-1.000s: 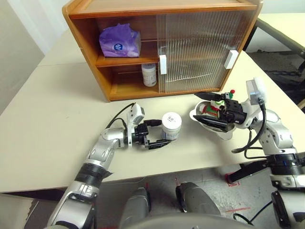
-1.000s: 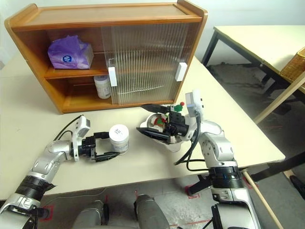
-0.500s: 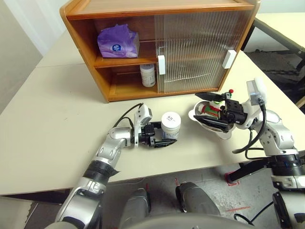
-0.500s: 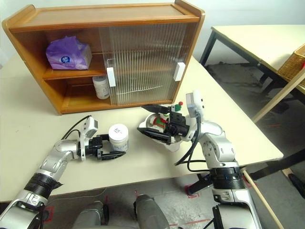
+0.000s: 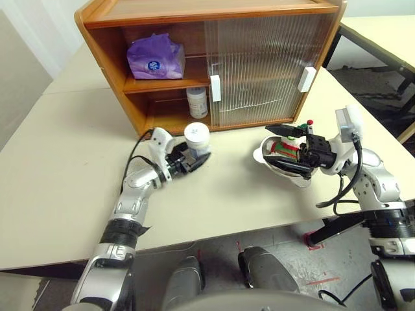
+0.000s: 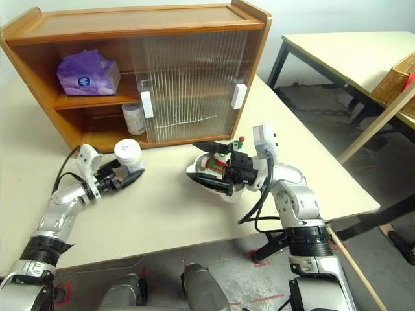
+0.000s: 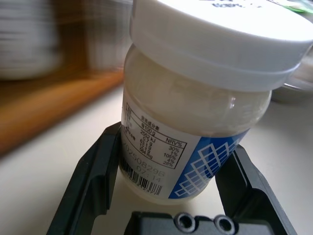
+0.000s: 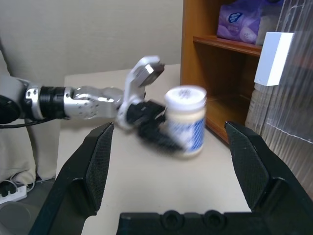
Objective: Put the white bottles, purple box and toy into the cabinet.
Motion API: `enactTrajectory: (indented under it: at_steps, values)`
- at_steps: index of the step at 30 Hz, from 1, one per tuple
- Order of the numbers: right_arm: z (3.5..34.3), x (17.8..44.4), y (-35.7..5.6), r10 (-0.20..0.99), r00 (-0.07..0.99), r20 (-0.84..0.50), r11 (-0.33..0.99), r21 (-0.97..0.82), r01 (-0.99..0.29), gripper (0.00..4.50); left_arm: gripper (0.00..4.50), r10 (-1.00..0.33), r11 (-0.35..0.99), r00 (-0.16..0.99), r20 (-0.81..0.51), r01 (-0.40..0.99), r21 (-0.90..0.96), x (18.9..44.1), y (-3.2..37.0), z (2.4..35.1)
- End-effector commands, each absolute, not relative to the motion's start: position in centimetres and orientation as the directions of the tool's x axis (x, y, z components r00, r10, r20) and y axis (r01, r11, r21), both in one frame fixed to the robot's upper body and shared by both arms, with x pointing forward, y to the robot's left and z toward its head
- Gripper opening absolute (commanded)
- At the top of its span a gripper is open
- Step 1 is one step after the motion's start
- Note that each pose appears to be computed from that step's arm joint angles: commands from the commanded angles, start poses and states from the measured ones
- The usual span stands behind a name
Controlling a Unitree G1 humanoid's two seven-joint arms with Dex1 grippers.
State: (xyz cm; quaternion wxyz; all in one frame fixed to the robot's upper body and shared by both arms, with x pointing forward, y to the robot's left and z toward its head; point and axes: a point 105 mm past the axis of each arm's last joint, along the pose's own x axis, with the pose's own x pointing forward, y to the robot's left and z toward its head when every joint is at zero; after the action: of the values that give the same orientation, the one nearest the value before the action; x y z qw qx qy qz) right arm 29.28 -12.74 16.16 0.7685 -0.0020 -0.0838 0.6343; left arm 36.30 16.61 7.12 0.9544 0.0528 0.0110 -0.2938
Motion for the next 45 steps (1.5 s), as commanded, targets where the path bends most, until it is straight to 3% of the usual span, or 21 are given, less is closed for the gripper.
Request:
enactTrajectory:
  at_steps: [1, 6, 20, 45]
  values:
    - [16.4, 29.3, -12.4, 0.979, 0.165, 0.117, 0.180, -0.131, -0.975, 4.50, 3.17, -0.408, 0.905, 0.913, -0.012, 0.406, 0.125, 38.1, 18.9, 8.4]
    - [16.4, 29.3, -12.5, 0.979, 0.166, 0.116, 0.181, -0.133, -0.975, 4.50, 3.17, -0.257, 0.959, 0.966, -0.021, 0.258, 0.114, 39.8, 20.8, 8.5]
    - [16.4, 29.3, -12.4, 0.979, 0.167, 0.117, 0.182, -0.134, -0.974, 4.50, 3.17, -0.150, 0.976, 0.986, -0.075, 0.160, 0.148, 42.9, 20.0, 8.6]
    - [16.5, 29.4, -12.8, 0.978, 0.177, 0.108, 0.191, -0.138, -0.972, 4.50, 3.17, -0.083, 0.995, 0.994, -0.074, 0.087, 0.058, 45.0, 19.0, 9.5]
